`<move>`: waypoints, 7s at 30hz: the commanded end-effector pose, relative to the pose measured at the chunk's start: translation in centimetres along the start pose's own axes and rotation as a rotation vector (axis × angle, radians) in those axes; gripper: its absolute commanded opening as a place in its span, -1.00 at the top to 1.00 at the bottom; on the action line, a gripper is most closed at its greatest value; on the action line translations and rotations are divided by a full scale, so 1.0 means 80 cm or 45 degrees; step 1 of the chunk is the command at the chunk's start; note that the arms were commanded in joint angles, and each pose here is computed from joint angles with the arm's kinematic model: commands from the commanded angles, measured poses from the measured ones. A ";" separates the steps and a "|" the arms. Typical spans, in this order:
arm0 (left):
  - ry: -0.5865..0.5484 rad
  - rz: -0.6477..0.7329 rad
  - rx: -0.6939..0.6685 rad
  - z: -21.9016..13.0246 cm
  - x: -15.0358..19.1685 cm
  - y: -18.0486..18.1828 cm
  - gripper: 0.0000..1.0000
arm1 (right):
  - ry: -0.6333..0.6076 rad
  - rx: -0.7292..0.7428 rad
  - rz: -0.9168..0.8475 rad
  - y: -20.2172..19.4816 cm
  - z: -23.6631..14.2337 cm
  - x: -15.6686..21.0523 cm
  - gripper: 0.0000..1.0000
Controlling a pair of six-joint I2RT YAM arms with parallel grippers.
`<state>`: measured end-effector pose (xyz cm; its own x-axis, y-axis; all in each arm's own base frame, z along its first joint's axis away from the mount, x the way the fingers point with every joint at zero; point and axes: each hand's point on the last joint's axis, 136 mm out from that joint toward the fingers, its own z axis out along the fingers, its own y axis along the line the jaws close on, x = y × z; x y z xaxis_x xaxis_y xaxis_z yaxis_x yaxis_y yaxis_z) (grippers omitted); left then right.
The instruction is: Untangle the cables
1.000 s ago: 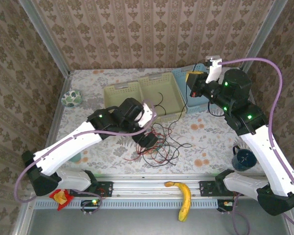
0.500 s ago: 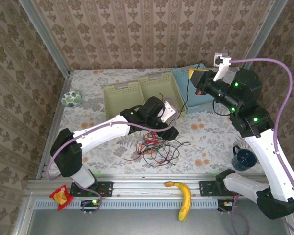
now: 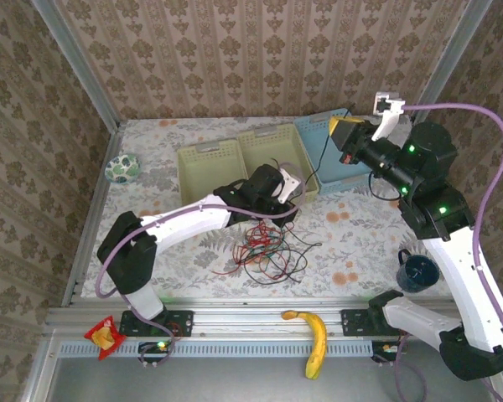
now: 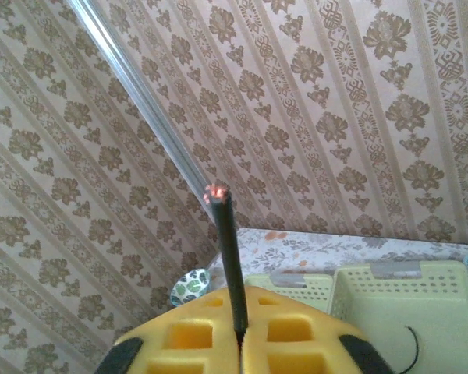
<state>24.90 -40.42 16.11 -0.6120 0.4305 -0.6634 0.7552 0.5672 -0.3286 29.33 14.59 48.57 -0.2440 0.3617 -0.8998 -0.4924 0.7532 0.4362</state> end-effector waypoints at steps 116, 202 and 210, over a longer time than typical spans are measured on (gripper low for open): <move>-0.819 -0.548 0.008 -0.185 -0.317 0.120 1.00 | 0.703 0.753 0.296 -0.243 -0.054 0.389 -0.29; 0.176 -0.096 -0.585 -0.027 0.026 0.076 -1.00 | 1.295 0.638 -0.081 -0.192 -0.059 0.491 -0.26; 0.245 -0.147 -0.619 -0.012 0.068 0.076 -0.93 | 1.406 0.632 -0.065 -0.197 -0.044 0.520 -0.10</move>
<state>25.28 -34.07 10.64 -0.7428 0.4838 -0.4627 0.5496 0.8354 -0.0087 23.31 15.43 4.06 -0.9360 -0.1418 -0.3222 -0.1968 0.9697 0.1449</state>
